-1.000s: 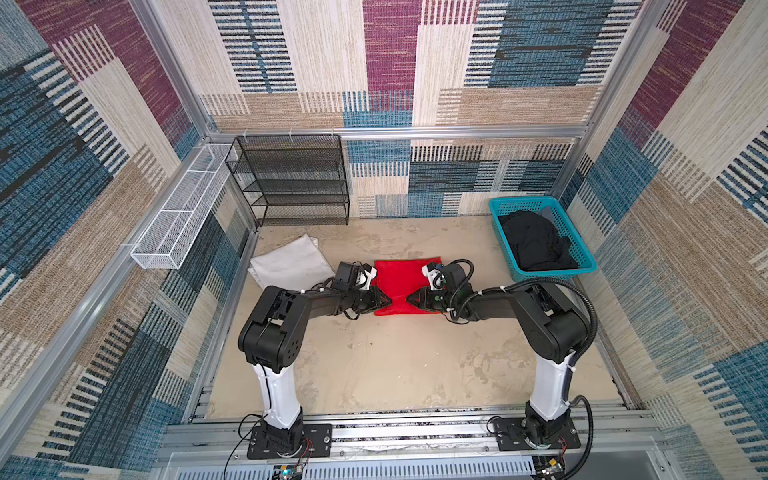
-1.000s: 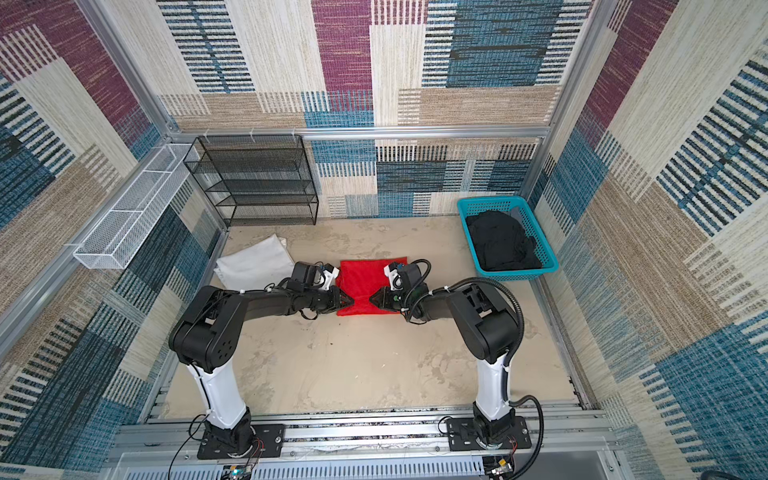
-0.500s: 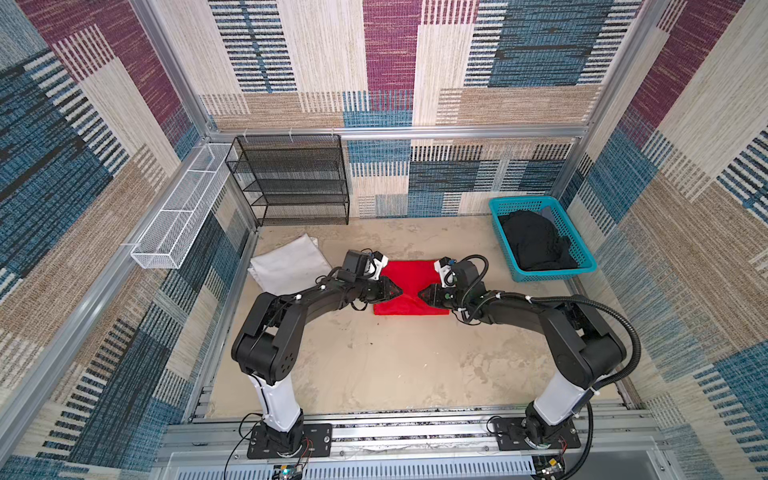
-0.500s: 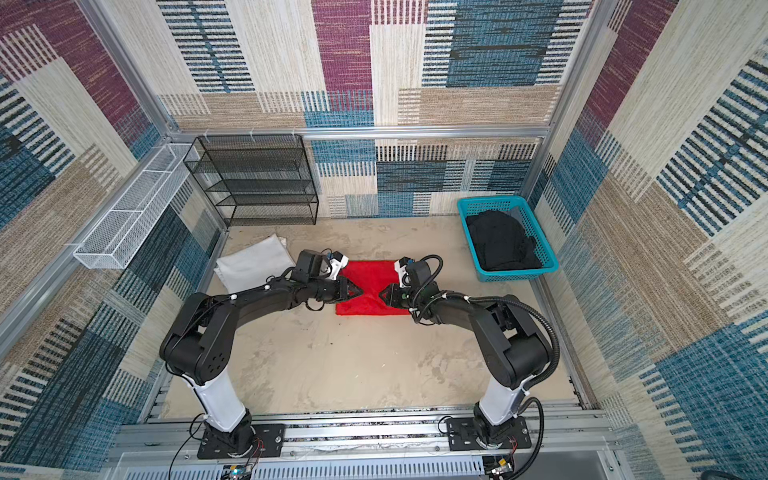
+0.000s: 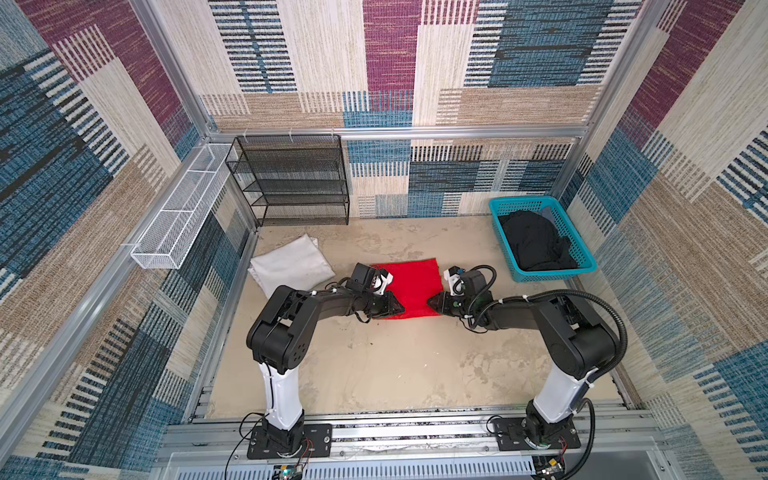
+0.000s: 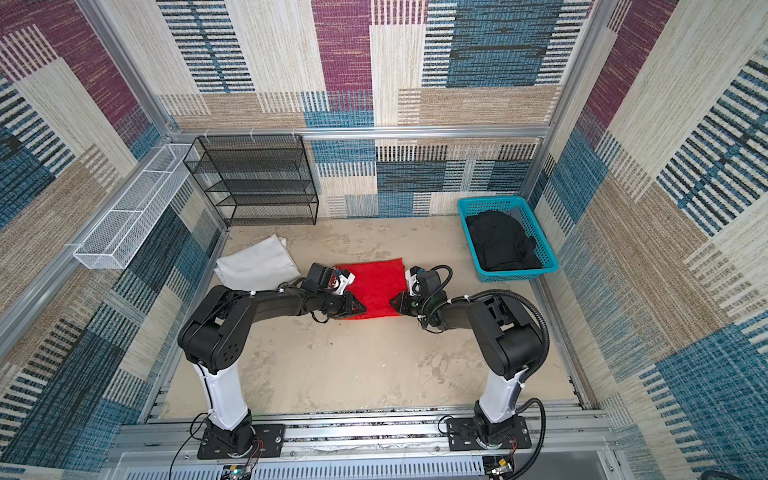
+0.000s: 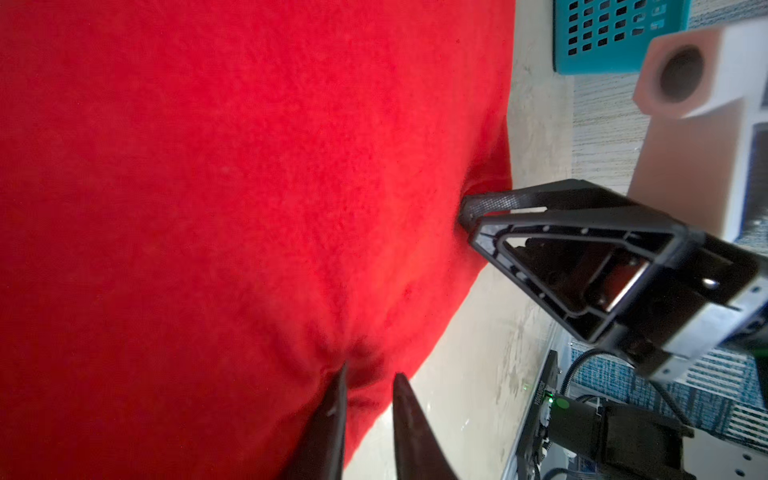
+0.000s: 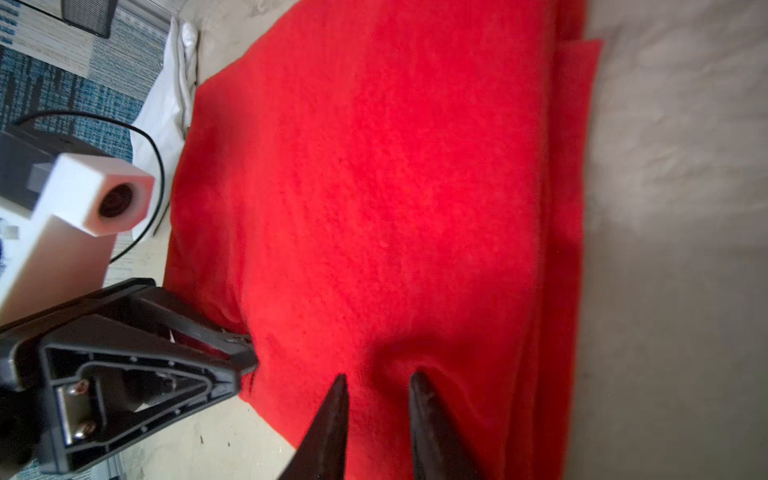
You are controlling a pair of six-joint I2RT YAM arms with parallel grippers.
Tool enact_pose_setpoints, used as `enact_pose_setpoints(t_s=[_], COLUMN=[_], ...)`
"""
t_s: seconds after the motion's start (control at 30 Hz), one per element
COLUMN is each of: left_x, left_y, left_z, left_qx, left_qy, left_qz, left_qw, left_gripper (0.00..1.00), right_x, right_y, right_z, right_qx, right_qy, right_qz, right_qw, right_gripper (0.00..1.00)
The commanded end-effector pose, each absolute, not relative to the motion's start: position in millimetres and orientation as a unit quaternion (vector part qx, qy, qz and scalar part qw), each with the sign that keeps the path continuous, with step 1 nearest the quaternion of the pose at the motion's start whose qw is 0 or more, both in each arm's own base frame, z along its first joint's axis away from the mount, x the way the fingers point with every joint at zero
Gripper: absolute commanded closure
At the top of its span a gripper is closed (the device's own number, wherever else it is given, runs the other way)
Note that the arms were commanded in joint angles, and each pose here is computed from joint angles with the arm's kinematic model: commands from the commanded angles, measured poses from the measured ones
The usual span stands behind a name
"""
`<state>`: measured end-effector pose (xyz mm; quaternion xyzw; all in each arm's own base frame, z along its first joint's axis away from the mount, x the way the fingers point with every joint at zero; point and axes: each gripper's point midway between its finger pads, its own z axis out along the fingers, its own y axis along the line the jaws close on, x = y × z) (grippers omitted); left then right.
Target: Fold and stack the t-shirts
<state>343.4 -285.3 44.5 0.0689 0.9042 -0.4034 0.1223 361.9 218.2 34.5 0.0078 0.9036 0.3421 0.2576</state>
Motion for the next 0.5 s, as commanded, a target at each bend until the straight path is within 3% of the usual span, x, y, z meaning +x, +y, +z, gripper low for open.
enact_pose_setpoints(t_s=[0.0,0.17,0.33,0.47], left_x=[347,355,344,333], left_y=[-281,-275,-268,-259], left_z=[65,88,75,61], left_qx=[0.075,0.069,0.062,0.049], left_qy=[0.900,0.893,0.899,0.903], left_qz=[-0.404,-0.413,-0.406,-0.401], left_qw=[0.147,0.167,0.153,0.147], left_gripper=[0.75,0.75,0.76,0.77], right_x=[350,358,347,334], right_y=[202,212,246,275], right_z=[23,63,93,88], right_qx=[0.018,-0.008,-0.054,-0.075], right_qy=[0.927,0.913,0.889,0.876], right_qz=[0.294,0.317,0.372,0.417], right_qw=[0.232,0.258,0.261,0.229], right_gripper=[0.71,0.70,0.70,0.70])
